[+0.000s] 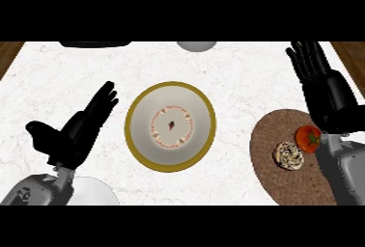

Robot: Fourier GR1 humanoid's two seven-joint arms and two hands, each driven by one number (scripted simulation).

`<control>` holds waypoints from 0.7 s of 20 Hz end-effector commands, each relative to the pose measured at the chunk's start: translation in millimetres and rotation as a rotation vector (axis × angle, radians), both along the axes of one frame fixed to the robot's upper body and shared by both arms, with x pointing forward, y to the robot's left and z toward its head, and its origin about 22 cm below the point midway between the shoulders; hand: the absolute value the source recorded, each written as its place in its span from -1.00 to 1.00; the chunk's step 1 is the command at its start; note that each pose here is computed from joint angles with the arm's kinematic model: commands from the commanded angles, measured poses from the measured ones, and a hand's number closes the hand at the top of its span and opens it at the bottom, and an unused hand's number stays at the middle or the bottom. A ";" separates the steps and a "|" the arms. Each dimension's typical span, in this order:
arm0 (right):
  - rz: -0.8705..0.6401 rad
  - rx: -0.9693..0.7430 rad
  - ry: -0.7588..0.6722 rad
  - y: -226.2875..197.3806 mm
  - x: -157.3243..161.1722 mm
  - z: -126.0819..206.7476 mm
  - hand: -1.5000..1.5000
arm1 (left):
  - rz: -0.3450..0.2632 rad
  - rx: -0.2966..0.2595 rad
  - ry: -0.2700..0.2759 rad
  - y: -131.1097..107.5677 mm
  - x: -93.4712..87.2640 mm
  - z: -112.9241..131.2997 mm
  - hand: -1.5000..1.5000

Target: Pick the tomato from the placemat and place it in the bowl

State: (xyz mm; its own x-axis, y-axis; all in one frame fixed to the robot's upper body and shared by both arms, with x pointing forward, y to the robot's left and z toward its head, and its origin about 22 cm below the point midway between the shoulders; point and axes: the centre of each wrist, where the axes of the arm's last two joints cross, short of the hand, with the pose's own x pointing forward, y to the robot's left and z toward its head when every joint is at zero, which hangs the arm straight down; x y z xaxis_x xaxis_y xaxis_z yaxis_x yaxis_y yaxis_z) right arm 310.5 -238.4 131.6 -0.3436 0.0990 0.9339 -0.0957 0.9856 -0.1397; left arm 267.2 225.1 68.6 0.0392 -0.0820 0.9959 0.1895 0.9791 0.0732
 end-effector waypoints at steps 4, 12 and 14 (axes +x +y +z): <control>0.250 0.004 -0.100 29.9 -9.7 -2.9 -1.00 | 0.219 0.063 -0.202 62.5 20.0 15.1 0.00; -0.185 -0.389 -0.416 12.6 -69.4 -72.1 -1.00 | 0.375 0.050 -0.260 95.6 18.6 30.4 0.00; -0.213 -0.400 -0.450 16.0 -91.8 -80.0 -1.00 | 0.364 0.040 -0.259 103.2 18.2 15.9 0.00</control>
